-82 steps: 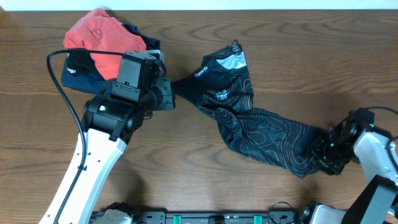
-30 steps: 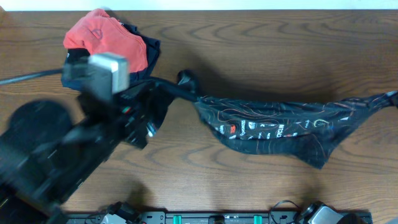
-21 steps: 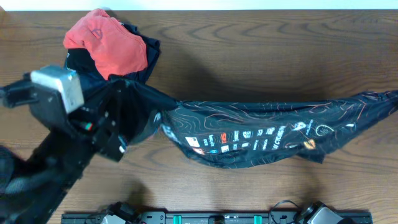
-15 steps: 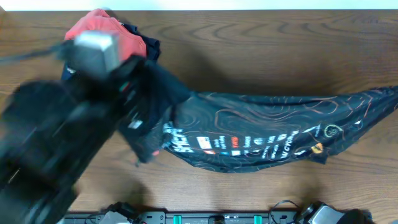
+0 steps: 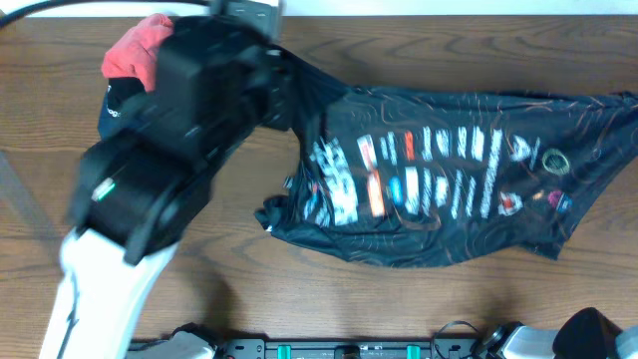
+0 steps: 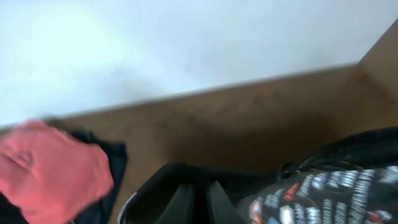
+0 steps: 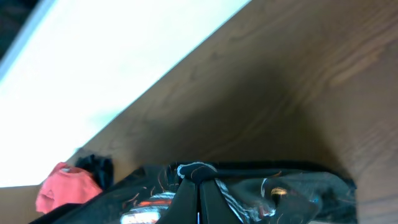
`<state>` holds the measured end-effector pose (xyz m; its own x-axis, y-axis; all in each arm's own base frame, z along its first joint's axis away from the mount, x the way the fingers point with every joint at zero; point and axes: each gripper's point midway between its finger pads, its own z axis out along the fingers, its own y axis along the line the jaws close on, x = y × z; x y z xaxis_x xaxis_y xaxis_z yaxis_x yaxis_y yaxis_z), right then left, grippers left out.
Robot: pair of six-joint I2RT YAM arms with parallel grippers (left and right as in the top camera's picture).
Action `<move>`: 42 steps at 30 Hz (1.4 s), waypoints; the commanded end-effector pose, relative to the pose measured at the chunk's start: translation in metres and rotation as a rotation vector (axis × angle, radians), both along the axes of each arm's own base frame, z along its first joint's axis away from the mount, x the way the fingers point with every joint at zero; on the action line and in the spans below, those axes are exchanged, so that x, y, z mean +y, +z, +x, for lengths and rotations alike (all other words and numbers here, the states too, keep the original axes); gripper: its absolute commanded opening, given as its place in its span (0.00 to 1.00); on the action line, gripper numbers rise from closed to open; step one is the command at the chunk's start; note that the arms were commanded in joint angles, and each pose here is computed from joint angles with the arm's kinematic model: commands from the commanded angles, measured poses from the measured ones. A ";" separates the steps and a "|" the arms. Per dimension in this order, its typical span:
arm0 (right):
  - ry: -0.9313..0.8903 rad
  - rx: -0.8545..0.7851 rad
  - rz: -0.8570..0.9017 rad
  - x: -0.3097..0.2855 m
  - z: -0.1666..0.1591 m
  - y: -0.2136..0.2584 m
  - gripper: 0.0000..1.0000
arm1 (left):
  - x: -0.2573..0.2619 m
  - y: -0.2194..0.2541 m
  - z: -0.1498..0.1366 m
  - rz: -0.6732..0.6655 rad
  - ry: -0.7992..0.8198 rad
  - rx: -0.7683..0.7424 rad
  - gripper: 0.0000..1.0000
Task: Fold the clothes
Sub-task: 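Lift and stretch the jersey between both grippers, spreading it rightward, then lay the spread jersey flat on the table and release both grippers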
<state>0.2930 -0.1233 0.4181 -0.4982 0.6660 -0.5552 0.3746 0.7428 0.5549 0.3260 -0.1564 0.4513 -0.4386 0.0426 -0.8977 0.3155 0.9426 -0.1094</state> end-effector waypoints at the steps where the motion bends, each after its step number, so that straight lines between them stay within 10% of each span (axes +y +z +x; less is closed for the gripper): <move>1: -0.019 -0.126 -0.045 0.024 -0.033 0.047 0.01 | 0.030 0.066 -0.049 -0.065 0.007 -0.176 0.06; 11: -0.137 -0.281 -0.220 0.071 -0.111 0.103 0.01 | 0.077 0.102 -0.137 -0.113 -0.006 -0.326 0.06; 17: -0.223 -0.250 -0.271 0.063 -0.125 0.100 0.01 | 0.086 0.101 -0.138 -0.101 0.035 -0.329 0.06; 29: -0.248 -0.083 -0.156 -0.002 -0.067 0.062 0.01 | 0.034 0.047 0.001 0.086 0.108 -0.175 0.06; 42: 0.044 0.058 -0.014 -0.045 0.146 -0.061 0.01 | -0.032 -0.123 0.194 0.186 0.070 0.031 0.06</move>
<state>0.4047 -0.1783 0.3783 -0.5140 0.6570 -0.5515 0.4167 0.7532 0.5089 0.5008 -0.1839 0.3343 -0.5055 0.1619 -0.8475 0.2258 0.9728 0.0512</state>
